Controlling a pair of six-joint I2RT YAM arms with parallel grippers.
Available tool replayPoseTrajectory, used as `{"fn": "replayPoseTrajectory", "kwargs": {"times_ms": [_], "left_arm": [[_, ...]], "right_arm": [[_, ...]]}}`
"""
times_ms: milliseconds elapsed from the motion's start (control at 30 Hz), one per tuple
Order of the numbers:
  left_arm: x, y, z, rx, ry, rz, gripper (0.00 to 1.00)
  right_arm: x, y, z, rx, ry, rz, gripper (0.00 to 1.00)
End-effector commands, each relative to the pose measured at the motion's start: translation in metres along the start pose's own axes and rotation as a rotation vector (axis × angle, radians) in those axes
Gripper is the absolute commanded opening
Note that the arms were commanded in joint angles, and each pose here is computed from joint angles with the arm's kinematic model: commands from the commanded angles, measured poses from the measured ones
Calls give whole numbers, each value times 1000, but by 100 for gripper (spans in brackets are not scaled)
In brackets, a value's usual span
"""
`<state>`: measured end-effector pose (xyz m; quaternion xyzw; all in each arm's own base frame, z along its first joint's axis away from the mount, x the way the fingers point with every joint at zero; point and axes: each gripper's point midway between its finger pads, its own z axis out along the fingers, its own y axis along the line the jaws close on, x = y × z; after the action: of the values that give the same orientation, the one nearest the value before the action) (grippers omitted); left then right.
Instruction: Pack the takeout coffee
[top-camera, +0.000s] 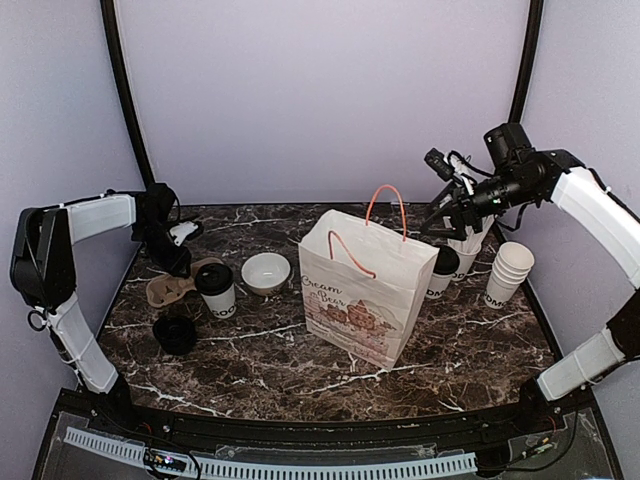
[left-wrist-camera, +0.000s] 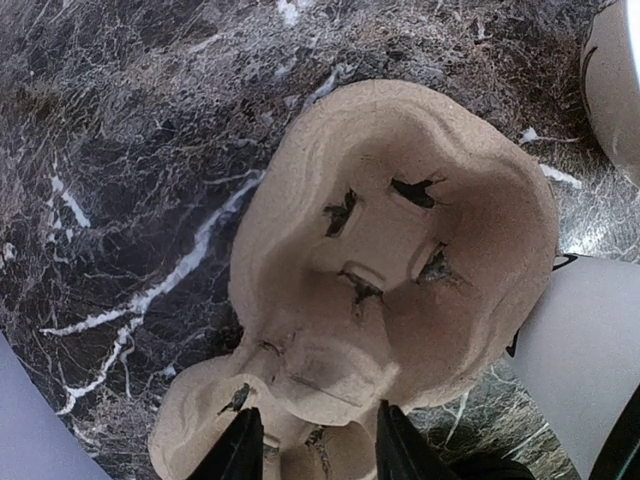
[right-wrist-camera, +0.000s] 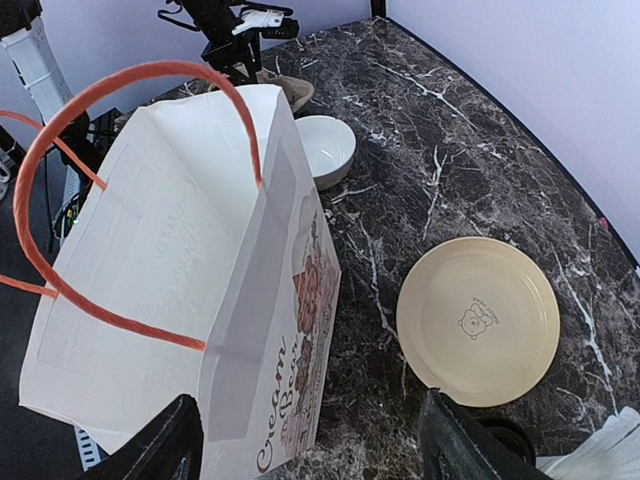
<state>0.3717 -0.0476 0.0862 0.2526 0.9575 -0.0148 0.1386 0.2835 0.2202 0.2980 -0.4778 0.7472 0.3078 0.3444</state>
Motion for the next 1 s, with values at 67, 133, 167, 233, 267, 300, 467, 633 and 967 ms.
{"fn": "replayPoseTrajectory", "kwargs": {"times_ms": [67,133,167,233,267,300,467,633,967], "left_arm": [[-3,5,-4,-21,-22,50,42],[-4,5,-3,-21,-17,57,44],[-3,5,0,-14,-7,56,45],[-2,4,3,-4,10,54,45],[-1,3,4,4,15,55,45],[0,2,5,6,18,56,45],[5,-2,11,27,30,63,47],[5,-1,16,32,46,59,48],[-1,-3,19,57,39,51,42]], "right_arm": [[0,1,3,-24,-21,-14,75],[-1,2,2,-28,-24,-14,74],[-1,2,3,-29,-24,-12,74],[0,2,3,-29,-22,-10,74],[1,2,3,-30,-21,-9,74],[2,2,4,-31,-19,-6,74],[0,1,3,-30,-19,-6,74],[2,1,5,-36,-19,-2,74],[4,2,6,-38,-16,5,74]]}}
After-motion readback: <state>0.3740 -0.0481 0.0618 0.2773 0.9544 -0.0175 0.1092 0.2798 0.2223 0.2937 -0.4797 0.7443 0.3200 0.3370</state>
